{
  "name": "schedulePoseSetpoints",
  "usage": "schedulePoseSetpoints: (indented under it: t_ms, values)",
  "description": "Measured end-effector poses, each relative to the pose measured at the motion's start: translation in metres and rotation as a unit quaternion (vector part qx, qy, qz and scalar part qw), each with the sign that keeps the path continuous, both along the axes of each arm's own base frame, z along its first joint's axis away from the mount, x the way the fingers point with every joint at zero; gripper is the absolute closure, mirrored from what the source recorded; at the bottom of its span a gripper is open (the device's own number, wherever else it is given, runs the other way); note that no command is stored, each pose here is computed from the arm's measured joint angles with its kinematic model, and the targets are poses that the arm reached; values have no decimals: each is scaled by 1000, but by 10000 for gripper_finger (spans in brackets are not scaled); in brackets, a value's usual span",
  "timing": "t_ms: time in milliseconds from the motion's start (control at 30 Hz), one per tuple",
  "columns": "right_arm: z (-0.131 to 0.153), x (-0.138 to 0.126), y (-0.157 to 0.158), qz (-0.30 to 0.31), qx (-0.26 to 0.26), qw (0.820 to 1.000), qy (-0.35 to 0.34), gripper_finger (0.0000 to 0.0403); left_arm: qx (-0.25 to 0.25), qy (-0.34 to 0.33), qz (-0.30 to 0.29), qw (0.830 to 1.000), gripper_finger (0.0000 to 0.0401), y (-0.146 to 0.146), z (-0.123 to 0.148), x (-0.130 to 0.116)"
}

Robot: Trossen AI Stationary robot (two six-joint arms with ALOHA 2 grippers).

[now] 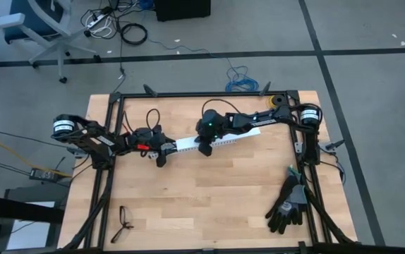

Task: Ziptie cables
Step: Close the white cable duct with the white cable duct cover

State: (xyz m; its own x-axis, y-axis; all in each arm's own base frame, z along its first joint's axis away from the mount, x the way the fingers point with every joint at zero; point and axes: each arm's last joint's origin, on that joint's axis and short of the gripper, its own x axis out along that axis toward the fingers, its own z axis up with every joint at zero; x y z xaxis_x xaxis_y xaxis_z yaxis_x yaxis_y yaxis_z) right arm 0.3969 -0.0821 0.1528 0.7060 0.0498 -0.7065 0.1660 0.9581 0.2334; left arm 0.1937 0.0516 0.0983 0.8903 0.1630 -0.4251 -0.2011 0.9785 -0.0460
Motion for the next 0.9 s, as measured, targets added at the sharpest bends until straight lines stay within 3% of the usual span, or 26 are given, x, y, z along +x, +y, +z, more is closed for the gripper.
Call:
schedulePoseSetpoints:
  t_ms: [167,500,733,900]
  values:
    - [2,-1,0,4,-3,1000,-1,403,-1,-3,-8,1000,187,0,0,0]
    - [1,-1,0,4,-2,1000,1,403,-26,-7,-5,1000,122,-1,1,0]
    - [1,-2,-2,1,1,1000,2,403,-18,-30,-6,999,119,-3,9,-8]
    - [1,-2,-2,-1,2,1000,2,403,-40,-16,1,999,119,-7,3,-20]
